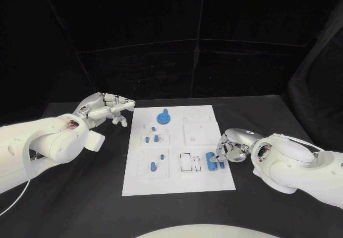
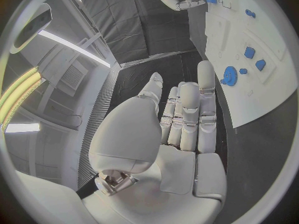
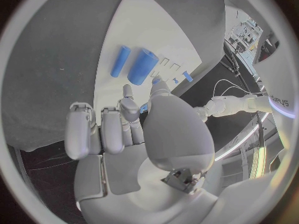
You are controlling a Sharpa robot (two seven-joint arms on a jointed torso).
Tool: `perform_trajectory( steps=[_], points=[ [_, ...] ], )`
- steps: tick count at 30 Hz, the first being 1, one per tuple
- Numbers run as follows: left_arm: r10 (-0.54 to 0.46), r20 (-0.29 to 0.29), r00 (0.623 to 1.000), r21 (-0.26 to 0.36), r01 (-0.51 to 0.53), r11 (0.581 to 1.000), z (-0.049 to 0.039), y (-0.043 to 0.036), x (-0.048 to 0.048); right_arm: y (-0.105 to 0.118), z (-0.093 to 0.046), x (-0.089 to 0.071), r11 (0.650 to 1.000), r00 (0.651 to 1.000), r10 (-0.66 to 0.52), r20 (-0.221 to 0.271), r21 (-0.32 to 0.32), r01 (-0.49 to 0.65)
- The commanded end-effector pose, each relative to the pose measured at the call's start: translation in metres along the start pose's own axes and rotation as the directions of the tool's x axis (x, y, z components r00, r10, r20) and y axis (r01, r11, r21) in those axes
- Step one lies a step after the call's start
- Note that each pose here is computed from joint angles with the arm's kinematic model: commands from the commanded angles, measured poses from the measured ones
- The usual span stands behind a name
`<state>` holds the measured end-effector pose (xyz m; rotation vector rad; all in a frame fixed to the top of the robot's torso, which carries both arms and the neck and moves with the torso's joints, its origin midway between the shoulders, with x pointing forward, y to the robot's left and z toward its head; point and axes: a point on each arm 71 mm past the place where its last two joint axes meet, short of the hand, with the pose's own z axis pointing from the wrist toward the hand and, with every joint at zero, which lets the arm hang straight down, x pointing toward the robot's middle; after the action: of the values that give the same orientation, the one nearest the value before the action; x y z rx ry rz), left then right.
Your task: Assemble the parts on the task board
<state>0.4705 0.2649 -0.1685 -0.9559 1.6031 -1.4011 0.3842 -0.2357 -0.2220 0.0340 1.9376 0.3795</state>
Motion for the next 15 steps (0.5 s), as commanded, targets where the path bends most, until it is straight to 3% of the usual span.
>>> perform_trajectory(
  steps=[1, 15],
  points=[
    [-0.014, -0.004, 1.0, 0.02, 0.015, 1.0, 0.0003, -0.0021, 0.0001, 0.002, 0.001, 0.005, 0.998, 0.998, -0.068, -0.019, 0.011, 0.068],
    [-0.017, -0.01, 1.0, 0.005, 0.017, 1.0, -0.0001, -0.0008, -0.0005, 0.009, 0.009, 0.018, 0.995, 0.994, -0.103, -0.049, -0.005, 0.102]
  ],
)
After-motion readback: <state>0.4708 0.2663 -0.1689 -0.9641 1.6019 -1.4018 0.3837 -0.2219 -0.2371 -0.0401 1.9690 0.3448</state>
